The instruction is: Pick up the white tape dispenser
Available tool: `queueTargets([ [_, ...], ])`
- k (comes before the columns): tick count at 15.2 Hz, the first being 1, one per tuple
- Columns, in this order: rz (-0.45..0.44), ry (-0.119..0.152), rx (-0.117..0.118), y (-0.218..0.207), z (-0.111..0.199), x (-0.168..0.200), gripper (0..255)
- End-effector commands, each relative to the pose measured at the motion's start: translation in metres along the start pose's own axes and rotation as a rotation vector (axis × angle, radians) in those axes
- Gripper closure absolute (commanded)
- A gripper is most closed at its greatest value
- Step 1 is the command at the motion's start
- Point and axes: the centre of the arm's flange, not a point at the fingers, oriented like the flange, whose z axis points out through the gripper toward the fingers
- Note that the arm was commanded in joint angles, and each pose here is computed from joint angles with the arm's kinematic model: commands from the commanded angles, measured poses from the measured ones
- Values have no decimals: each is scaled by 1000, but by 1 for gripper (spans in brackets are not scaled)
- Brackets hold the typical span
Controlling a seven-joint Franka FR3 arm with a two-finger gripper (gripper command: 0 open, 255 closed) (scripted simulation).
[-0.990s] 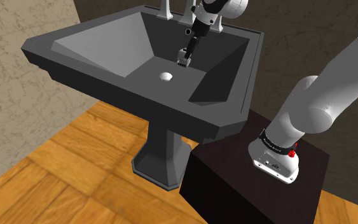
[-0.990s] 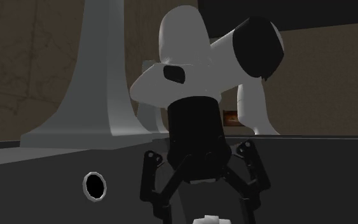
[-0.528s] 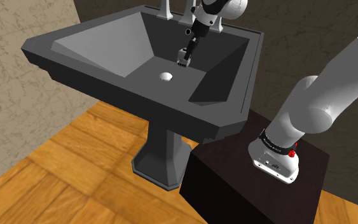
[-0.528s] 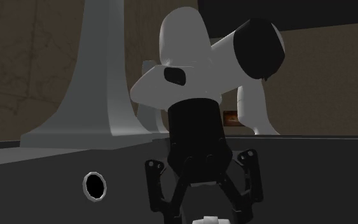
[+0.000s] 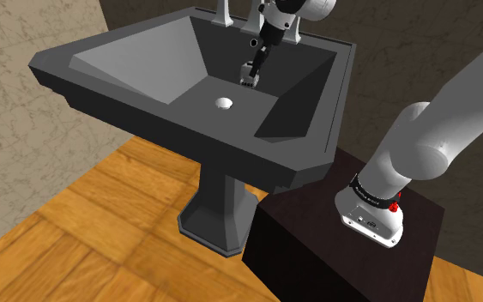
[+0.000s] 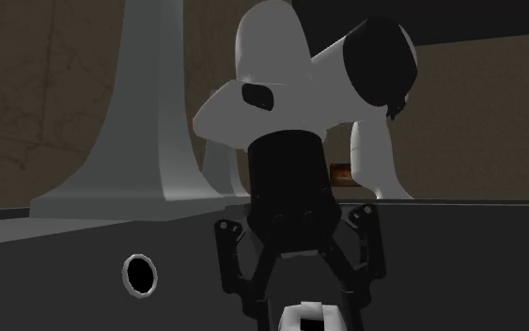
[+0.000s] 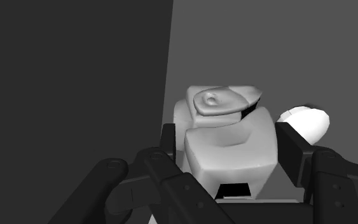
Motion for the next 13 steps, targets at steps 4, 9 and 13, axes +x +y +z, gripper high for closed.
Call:
queueTargets([
  [4,0,0,0,-3,-25,8,255],
  [9,0,0,0,-6,-50,15,255],
  [13,0,0,0,-7,-61,17,255],
])
